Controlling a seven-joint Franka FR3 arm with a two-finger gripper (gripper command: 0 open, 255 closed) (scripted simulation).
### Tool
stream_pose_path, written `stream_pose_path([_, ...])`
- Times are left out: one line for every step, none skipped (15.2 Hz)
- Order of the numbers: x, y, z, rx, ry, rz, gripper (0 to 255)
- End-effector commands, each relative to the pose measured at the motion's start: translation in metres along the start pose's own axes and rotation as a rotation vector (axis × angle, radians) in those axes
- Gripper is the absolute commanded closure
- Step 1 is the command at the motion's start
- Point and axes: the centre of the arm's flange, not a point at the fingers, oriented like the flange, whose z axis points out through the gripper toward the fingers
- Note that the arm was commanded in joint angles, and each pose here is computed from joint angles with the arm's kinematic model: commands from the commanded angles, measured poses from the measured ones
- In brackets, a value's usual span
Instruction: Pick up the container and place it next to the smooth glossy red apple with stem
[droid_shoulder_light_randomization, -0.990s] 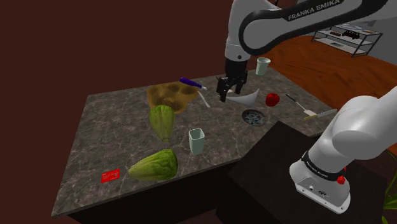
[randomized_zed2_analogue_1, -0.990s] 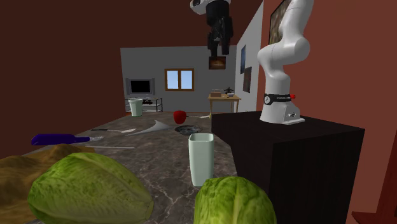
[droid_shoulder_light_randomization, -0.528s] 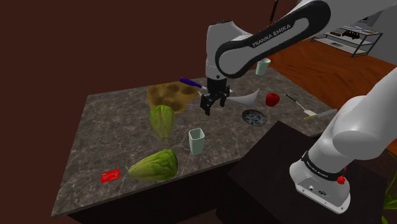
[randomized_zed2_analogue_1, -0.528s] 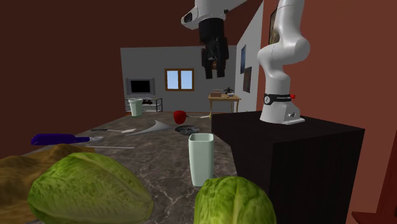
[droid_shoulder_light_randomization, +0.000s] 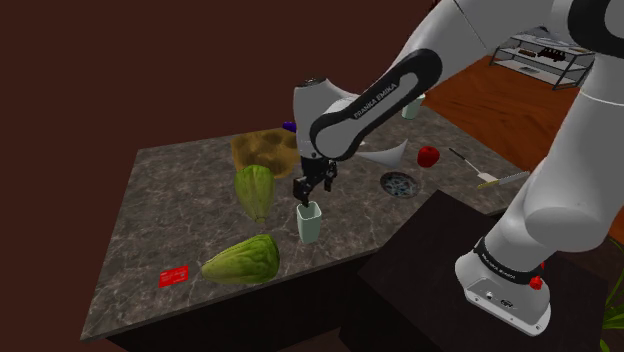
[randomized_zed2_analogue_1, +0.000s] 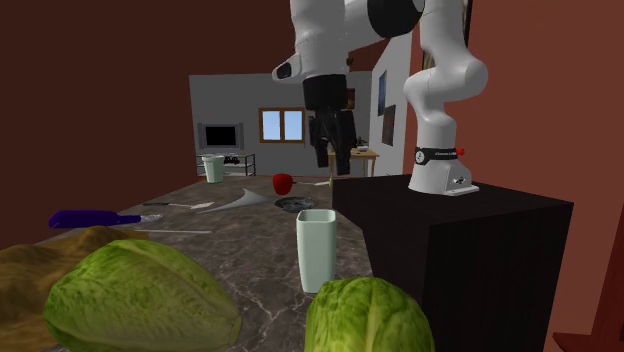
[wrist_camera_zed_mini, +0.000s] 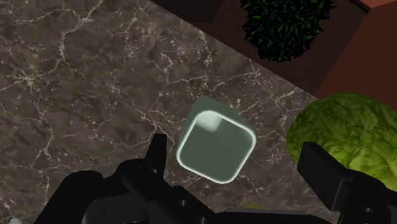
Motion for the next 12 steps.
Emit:
stream_pose_path([0.016,-0.013,0.021,-0.007,-0.008,-0.006,0])
stream_pose_path([0.022,-0.019,0.032,-0.010,-0.012,-0.009,0])
stream_pose_path([0.028,-0.026,0.042,-0.013,-0.016,-0.012,0])
stream_pose_path([0.034,-0.032,0.053,-0.017,-0.020,-0.015,0])
stream_pose_path([0.039,-0.038,0.064,-0.020,-0.024,-0.018,0])
stream_pose_path([0.041,-0.041,0.067,-0.021,-0.025,-0.020,0])
stream_pose_path([0.041,-0.041,0.073,-0.021,-0.025,-0.020,0])
stream_pose_path([0.041,-0.040,0.078,-0.021,-0.025,-0.020,0])
stream_pose_path([0.041,-0.040,0.083,-0.021,-0.025,-0.020,0])
stream_pose_path([0.041,-0.040,0.089,-0.021,-0.025,-0.020,0])
stream_pose_path([0.041,-0.040,0.094,-0.021,-0.025,-0.020,0])
stream_pose_path([0.041,-0.040,0.099,-0.021,-0.025,-0.020,0])
